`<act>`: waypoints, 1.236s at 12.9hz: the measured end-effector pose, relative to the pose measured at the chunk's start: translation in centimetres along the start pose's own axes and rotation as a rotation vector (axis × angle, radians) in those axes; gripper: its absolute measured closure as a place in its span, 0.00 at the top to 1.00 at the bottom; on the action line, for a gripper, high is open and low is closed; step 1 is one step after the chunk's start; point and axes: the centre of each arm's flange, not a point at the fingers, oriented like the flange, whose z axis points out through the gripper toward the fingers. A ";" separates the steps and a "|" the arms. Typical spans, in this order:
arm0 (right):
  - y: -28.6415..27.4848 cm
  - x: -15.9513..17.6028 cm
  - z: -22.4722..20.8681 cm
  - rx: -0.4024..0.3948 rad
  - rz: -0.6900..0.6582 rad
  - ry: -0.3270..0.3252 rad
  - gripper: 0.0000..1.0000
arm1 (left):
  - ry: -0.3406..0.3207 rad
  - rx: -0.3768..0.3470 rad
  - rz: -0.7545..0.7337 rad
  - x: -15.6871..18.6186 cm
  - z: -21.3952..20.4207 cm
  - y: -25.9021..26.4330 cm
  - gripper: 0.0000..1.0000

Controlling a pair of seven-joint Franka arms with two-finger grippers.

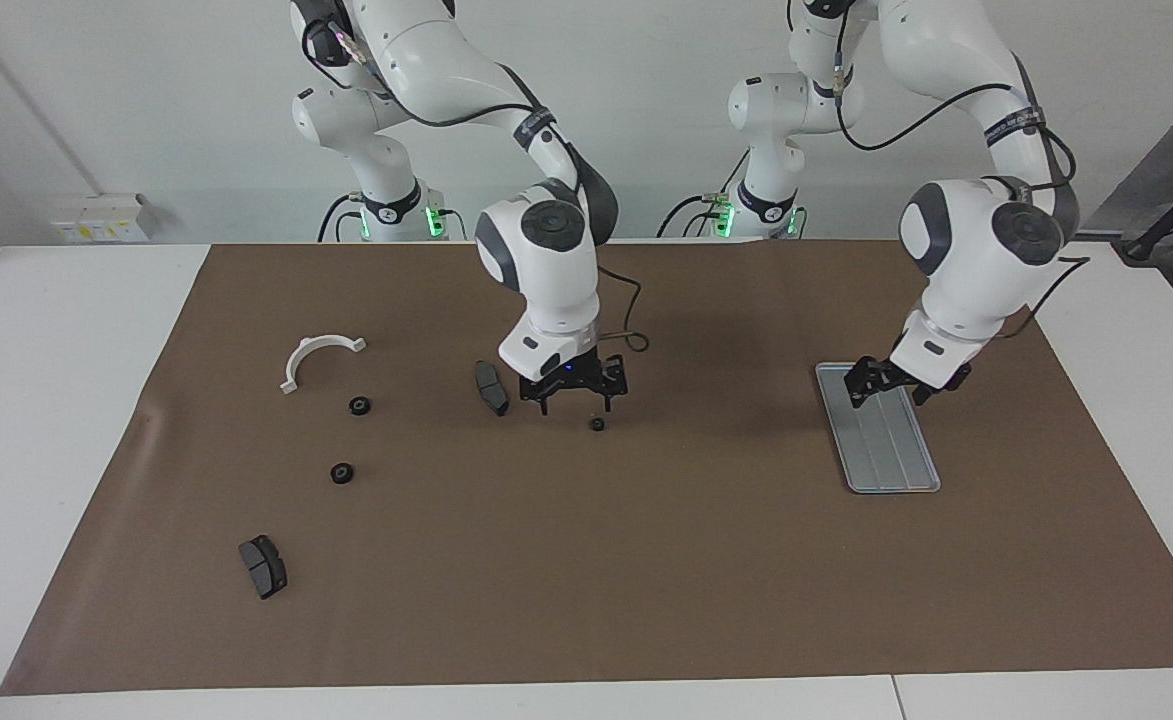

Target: Place bearing gear from tray to pile

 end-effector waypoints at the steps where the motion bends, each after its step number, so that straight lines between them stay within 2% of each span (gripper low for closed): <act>1: -1.1 -0.3 1.0 -0.001 -0.007 0.013 1.00 | 0.003 0.000 0.010 -0.6 -1.6 -1.4 1.00; 7: -1.4 -0.5 4.5 -0.041 -0.049 0.035 1.00 | -0.001 0.004 0.004 -7.1 -15.5 -2.2 1.00; 8: -1.2 -0.7 5.1 -0.050 -0.052 0.026 0.94 | -0.013 0.003 0.002 -8.3 -16.7 -2.1 1.00; 9: -1.0 -1.1 5.7 -0.059 -0.055 0.015 0.94 | -0.030 0.001 -0.004 -9.3 -17.4 -2.3 1.00; 10: -0.9 -1.3 6.0 -0.066 -0.057 0.006 0.89 | -0.036 -0.001 -0.014 -9.9 -17.9 -2.8 1.00; 13: -0.8 -1.7 6.5 -0.075 -0.060 -0.007 0.84 | -0.035 -0.003 -0.019 -10.4 -18.3 -3.3 1.00; 14: -0.9 -1.9 6.5 -0.076 -0.063 -0.009 0.78 | -0.026 -0.001 -0.011 -10.2 -18.3 -2.9 1.00; 15: -1.1 -2.1 6.6 -0.075 -0.067 -0.011 0.78 | -0.008 0.003 -0.001 -9.9 -18.4 -2.4 1.00; 16: -1.3 -2.3 6.7 -0.075 -0.070 -0.014 0.71 | 0.011 0.006 0.012 -9.6 -18.2 -1.7 1.00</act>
